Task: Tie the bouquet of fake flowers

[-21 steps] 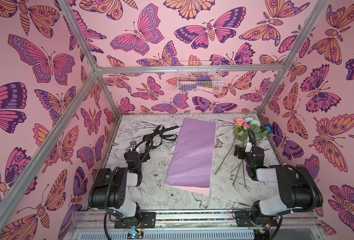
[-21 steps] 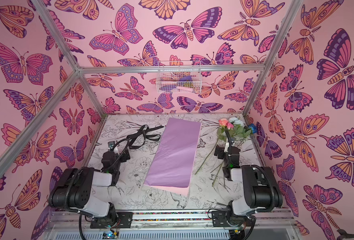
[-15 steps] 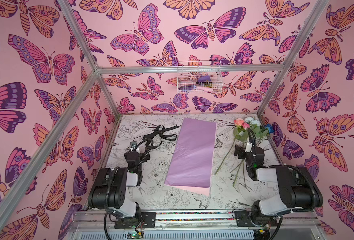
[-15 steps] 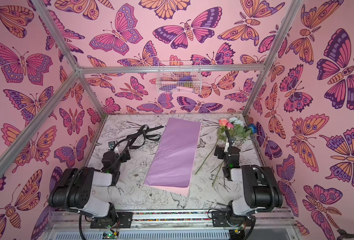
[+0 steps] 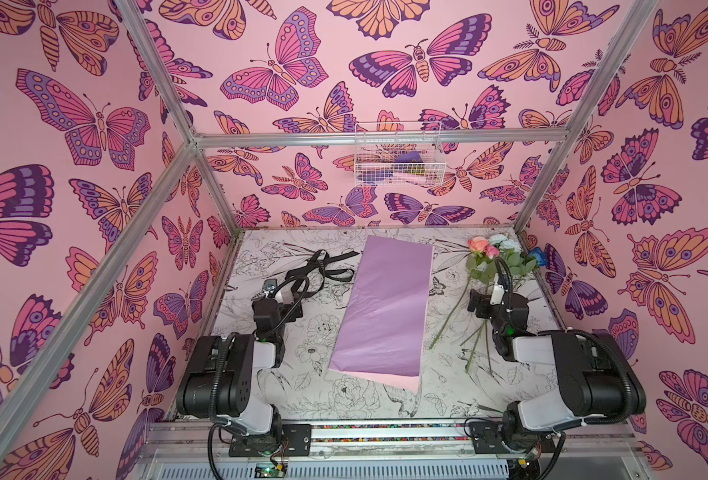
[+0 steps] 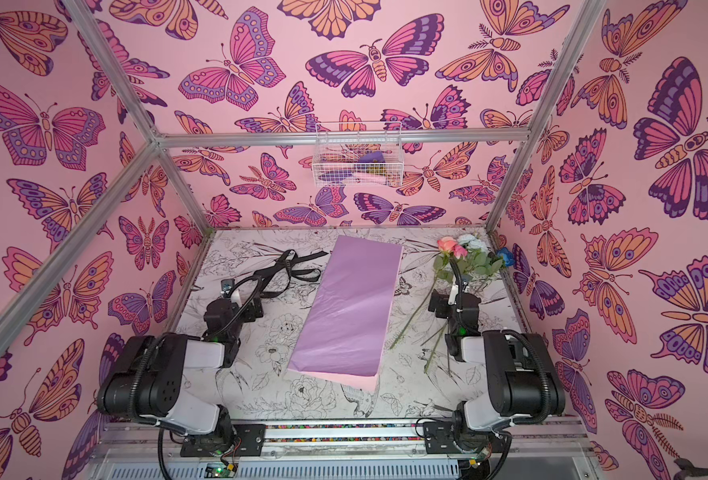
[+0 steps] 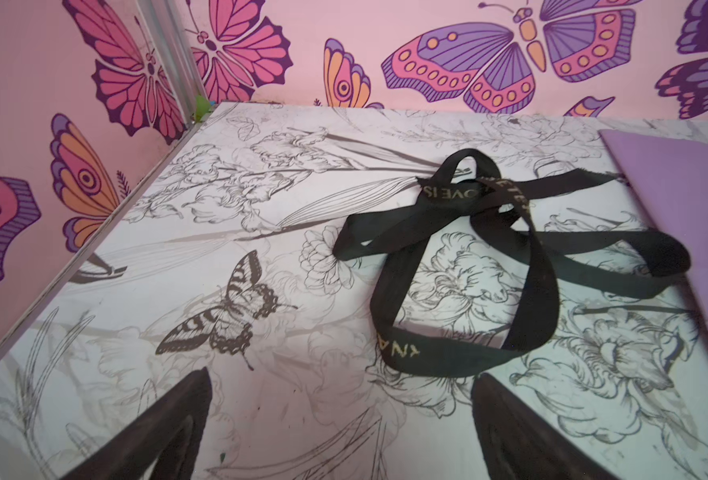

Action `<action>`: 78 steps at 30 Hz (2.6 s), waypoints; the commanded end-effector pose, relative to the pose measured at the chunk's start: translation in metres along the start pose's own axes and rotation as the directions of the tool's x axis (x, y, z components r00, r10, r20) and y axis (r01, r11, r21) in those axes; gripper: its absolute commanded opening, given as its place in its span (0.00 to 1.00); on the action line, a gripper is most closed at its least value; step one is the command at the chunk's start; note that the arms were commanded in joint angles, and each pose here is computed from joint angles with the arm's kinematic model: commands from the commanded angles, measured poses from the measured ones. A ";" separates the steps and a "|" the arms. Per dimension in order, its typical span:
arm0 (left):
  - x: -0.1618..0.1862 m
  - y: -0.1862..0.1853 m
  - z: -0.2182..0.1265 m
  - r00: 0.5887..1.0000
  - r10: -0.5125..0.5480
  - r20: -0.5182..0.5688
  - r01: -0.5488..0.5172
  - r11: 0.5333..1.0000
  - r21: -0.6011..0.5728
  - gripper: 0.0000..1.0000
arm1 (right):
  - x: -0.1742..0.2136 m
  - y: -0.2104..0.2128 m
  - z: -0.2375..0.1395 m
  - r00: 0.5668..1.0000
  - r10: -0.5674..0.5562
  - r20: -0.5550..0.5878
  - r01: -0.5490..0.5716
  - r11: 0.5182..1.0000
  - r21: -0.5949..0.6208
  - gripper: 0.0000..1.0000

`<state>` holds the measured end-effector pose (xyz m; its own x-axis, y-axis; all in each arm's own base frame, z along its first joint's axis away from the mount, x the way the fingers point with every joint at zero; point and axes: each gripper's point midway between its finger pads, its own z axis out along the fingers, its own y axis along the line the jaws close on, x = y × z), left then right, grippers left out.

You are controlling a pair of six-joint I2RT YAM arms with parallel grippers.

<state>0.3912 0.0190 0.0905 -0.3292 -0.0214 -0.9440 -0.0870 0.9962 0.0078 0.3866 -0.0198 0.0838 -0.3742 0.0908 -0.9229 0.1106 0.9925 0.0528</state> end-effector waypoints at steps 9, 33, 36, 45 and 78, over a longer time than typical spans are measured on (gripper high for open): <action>0.001 -0.007 0.002 1.000 0.020 -0.014 -0.019 0.999 0.040 0.99 | -0.013 0.001 0.001 1.000 0.003 0.030 -0.003 1.000 0.004 0.99; -0.080 -0.033 -0.033 0.994 -0.107 0.026 0.102 0.984 0.149 0.99 | -0.092 -0.018 -0.054 0.992 0.114 0.059 -0.121 0.985 0.125 0.99; -0.078 -0.060 -0.019 0.976 -0.197 -0.091 0.214 0.946 0.242 0.99 | -0.100 -0.035 -0.067 0.974 0.208 0.088 -0.222 0.950 0.217 0.99; -0.071 -0.162 0.030 0.943 -0.195 -0.270 0.295 0.865 0.406 0.99 | -0.083 -0.023 -0.071 0.933 0.356 -0.051 -0.340 0.920 0.196 0.99; 0.021 -0.161 0.162 0.708 -0.036 -0.705 0.158 0.982 0.108 0.58 | -0.048 0.049 -0.078 0.885 0.202 -0.419 -0.151 0.977 0.153 0.96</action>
<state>0.5623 -0.1590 0.0314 -0.8584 -0.1032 -0.5024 0.0301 0.9677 -0.2503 0.3449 0.0263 0.1617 -0.6532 0.3241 -0.6843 0.3007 0.9405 0.1585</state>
